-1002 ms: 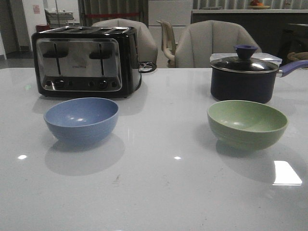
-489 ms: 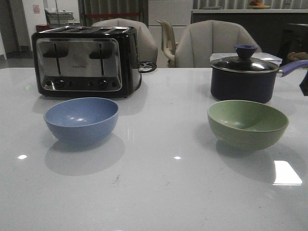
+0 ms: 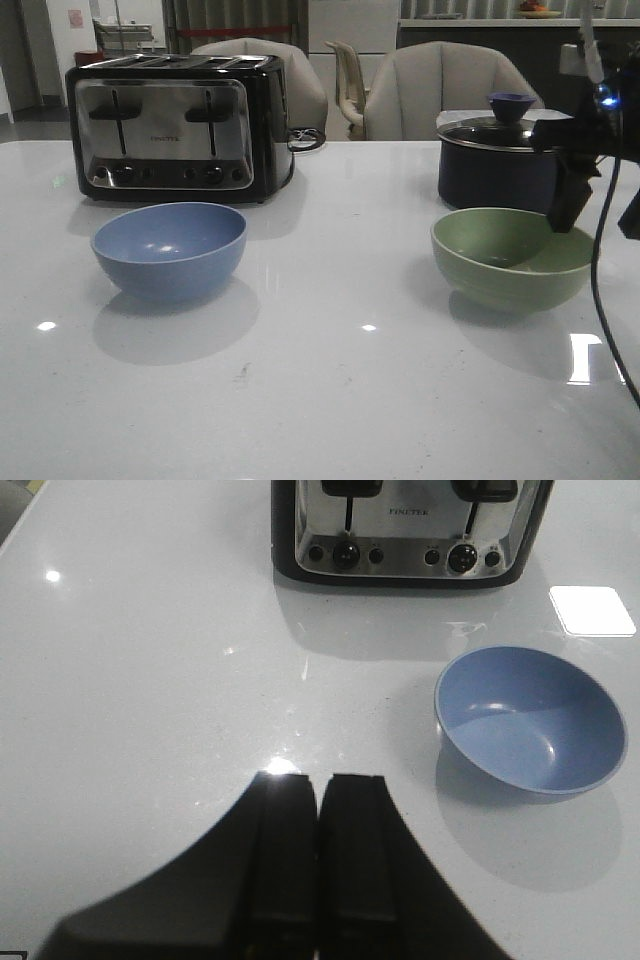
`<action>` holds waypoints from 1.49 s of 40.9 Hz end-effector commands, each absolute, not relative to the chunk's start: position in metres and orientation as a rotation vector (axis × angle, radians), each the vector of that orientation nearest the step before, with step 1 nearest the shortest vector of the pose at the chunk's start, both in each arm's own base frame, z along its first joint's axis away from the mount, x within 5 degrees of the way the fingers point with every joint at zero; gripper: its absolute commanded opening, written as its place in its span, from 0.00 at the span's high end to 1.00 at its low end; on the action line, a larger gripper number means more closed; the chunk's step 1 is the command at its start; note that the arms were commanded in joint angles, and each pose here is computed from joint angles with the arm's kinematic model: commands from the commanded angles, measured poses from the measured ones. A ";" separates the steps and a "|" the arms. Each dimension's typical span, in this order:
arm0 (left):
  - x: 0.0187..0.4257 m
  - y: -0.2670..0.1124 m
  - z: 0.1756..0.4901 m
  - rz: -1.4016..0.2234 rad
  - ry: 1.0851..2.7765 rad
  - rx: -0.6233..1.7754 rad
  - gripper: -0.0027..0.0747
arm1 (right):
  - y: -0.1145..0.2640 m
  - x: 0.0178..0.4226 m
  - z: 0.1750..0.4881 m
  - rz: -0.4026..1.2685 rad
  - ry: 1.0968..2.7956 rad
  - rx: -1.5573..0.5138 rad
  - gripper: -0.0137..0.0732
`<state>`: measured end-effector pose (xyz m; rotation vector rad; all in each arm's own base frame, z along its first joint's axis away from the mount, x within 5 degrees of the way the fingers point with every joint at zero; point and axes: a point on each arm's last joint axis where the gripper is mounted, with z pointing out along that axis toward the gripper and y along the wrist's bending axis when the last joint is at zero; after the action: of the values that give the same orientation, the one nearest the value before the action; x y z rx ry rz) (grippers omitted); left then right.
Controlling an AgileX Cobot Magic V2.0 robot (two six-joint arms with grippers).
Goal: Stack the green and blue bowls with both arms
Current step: 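Lower the right gripper onto the green bowl rim and grasp it, then slide the green bowl toward the table center, release with right gripper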
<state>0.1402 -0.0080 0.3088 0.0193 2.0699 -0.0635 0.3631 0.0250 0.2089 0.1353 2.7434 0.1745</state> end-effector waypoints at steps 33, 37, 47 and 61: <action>0.145 -0.009 0.327 -0.083 1.952 0.011 0.84 | 0.086 0.345 0.276 0.366 2.642 -0.194 0.80; 0.145 -0.009 0.327 -0.083 1.952 0.011 0.84 | 0.117 0.336 0.276 0.395 2.638 -0.318 0.80; 0.145 -0.009 0.327 -0.083 1.952 0.011 0.84 | 0.176 0.330 0.245 0.427 2.649 -0.510 0.80; 0.145 -0.009 0.327 -0.083 1.952 0.011 0.84 | 0.194 0.334 0.221 0.427 2.662 -0.540 0.53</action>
<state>0.1403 -0.0080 0.3091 0.0192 2.0663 -0.0636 0.3310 0.1912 0.1921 -0.5611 2.7772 0.3857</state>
